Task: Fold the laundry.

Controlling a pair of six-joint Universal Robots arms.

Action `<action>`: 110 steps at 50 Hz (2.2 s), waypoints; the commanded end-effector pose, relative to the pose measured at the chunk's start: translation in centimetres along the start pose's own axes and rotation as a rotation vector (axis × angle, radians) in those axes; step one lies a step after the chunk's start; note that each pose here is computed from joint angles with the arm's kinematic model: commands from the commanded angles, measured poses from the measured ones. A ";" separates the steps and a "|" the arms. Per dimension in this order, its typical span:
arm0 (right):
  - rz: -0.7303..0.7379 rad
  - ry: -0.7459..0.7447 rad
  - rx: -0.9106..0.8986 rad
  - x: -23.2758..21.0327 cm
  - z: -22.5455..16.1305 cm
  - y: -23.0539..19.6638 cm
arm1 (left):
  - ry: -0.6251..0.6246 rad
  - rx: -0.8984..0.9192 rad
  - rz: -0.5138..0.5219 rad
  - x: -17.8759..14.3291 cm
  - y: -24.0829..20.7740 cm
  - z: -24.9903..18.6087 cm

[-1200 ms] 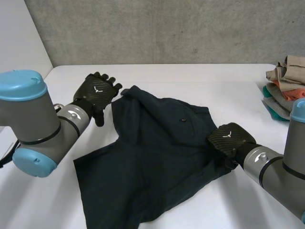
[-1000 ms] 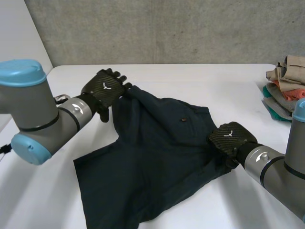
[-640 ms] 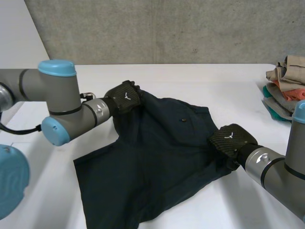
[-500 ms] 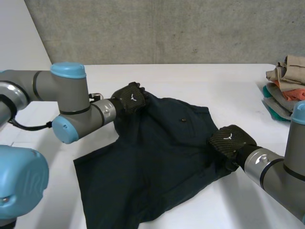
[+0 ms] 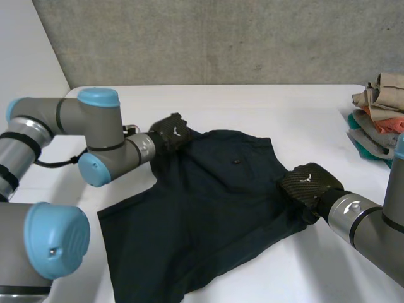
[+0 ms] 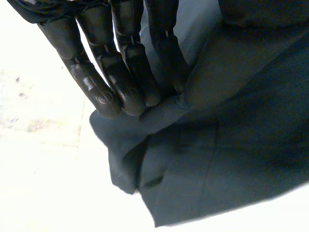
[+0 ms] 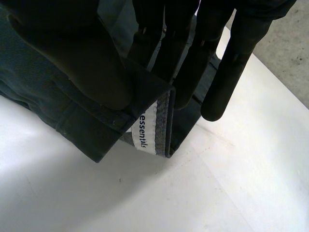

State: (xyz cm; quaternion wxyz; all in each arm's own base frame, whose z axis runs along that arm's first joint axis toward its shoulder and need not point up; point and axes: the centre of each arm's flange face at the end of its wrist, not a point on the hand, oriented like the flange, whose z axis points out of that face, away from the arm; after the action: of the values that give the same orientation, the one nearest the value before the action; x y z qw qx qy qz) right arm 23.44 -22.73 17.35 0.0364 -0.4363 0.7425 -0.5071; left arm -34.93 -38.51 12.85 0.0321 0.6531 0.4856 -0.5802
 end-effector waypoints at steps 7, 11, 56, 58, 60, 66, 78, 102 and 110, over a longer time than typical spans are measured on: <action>-0.012 -0.018 0.007 -0.7 -0.3 -0.4 | -0.226 -0.125 -0.088 -5.0 1.9 -5.5; -0.014 -0.018 0.009 -0.7 -0.4 -0.6 | -0.259 -0.231 -0.111 -4.7 4.2 -6.5; 0.241 0.121 0.061 1.1 6.3 -5.2 | -0.108 -0.533 -0.903 2.6 -8.4 -25.8; 0.248 0.133 0.060 1.1 6.6 -5.2 | -0.071 -0.549 -0.910 3.7 -8.7 -26.4; 0.254 0.139 0.054 1.0 6.9 -5.2 | -0.029 -0.563 -0.910 5.0 -9.1 -26.8; 0.262 0.137 0.037 0.6 7.0 -4.8 | -0.011 -0.562 -0.908 7.0 -9.6 -26.6; 0.303 0.144 0.010 1.3 6.1 -4.2 | -0.043 -0.570 -0.897 8.9 -7.8 -21.3; -0.140 -0.460 -0.168 -1.2 -8.3 -2.7 | 0.281 -0.620 -0.568 8.8 -11.3 -28.4; -0.002 -0.236 -0.099 1.0 -1.0 -3.4 | -0.057 -0.538 -0.492 0.2 -7.6 -20.1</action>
State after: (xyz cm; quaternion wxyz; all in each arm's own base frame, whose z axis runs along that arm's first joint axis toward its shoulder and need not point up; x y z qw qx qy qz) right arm 22.56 -18.14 22.30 0.1272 -0.5633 0.7371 -0.3509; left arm -24.07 -13.99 21.68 0.0307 0.5116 0.7869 -0.3436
